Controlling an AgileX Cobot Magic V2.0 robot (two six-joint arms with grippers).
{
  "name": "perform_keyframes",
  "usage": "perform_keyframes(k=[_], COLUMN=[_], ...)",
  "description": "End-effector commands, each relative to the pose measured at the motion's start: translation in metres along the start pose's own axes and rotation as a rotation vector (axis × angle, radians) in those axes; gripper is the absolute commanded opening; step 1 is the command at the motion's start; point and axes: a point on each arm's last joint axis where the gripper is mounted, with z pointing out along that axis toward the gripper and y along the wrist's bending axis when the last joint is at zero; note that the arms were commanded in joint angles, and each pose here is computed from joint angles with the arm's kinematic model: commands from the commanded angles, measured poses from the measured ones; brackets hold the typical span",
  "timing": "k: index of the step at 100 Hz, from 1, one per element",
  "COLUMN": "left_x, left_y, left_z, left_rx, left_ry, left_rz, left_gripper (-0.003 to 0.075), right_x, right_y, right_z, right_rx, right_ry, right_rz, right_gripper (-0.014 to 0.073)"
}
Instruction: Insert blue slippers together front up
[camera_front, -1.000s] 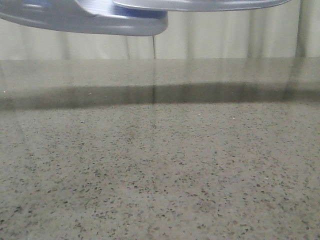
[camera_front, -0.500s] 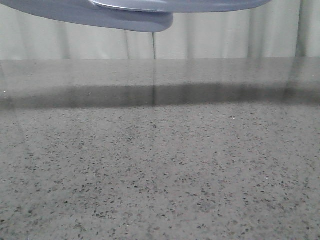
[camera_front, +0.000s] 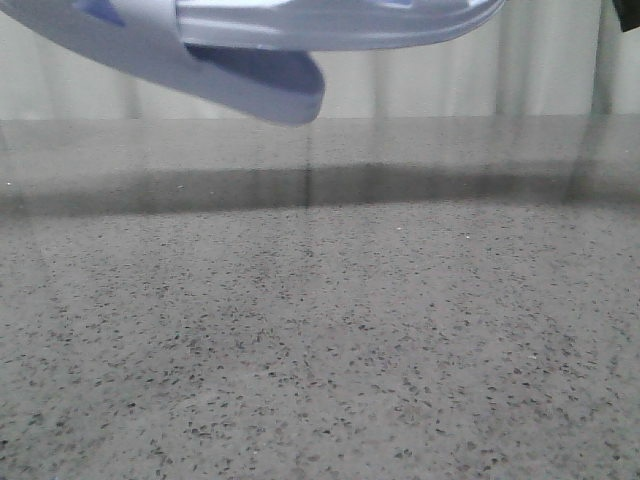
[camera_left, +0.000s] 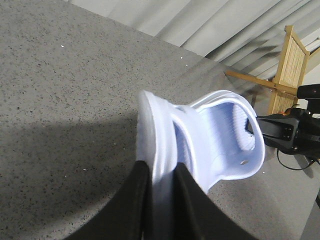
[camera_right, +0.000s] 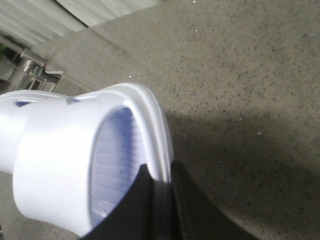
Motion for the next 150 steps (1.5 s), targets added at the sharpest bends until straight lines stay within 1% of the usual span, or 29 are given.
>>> perform_keyframes(k=[1, 7, 17, 53, 72, 85, 92, 96, 102, 119, 139, 150], left_x=[-0.006, -0.005, -0.006, -0.014, -0.016, -0.017, -0.016, -0.016, -0.015, -0.012, -0.009, -0.009], left_y=[-0.03, -0.03, -0.03, -0.036, -0.038, -0.038, -0.038, -0.039, -0.04, -0.044, -0.042, -0.042], left_z=[-0.003, 0.0, 0.0, -0.003, -0.004, -0.004, -0.003, -0.002, -0.001, 0.004, 0.005, 0.005], left_rx=[0.159, 0.164, 0.171, 0.235, 0.255, 0.258, 0.26, 0.261, 0.266, 0.278, 0.255, 0.253], left_ry=[-0.015, -0.008, -0.016, -0.098, -0.121, -0.124, -0.121, -0.117, -0.11, -0.085, -0.059, -0.056], left_rz=[0.028, 0.028, 0.027, -0.01, -0.022, -0.023, -0.023, -0.02, -0.014, 0.001, 0.015, 0.016], left_gripper=[0.0015, 0.0015, 0.0015, 0.0015, 0.0015, 0.0015, 0.0015, 0.0015, 0.0015, 0.0015, 0.0015, 0.0015], right_x=[-0.009, -0.006, -0.003, 0.003, 0.012, 0.018, 0.02, 0.021, 0.022, 0.021, 0.004, 0.001], right_y=[0.023, 0.024, 0.02, -0.001, -0.015, -0.019, -0.018, -0.014, -0.009, 0.004, 0.018, 0.02], right_z=[0.003, 0.012, 0.02, 0.034, 0.046, 0.054, 0.059, 0.061, 0.064, 0.072, 0.069, 0.068], right_rx=[-0.109, -0.13, -0.13, -0.061, -0.081, -0.097, -0.135, -0.176, -0.202, -0.231, -0.292, -0.3], right_ry=[-0.05, -0.034, -0.013, 0.023, 0.078, 0.108, 0.119, 0.117, 0.106, 0.113, 0.09, 0.09], right_rz=[-0.024, -0.022, -0.008, 0.009, 0.051, 0.073, 0.075, 0.061, 0.047, 0.008, -0.049, -0.066], right_gripper=[-0.0107, -0.0107, -0.0106, -0.0106, -0.0106, -0.0107, -0.0107, -0.0107, -0.0107, -0.0107, -0.0106, -0.0106])
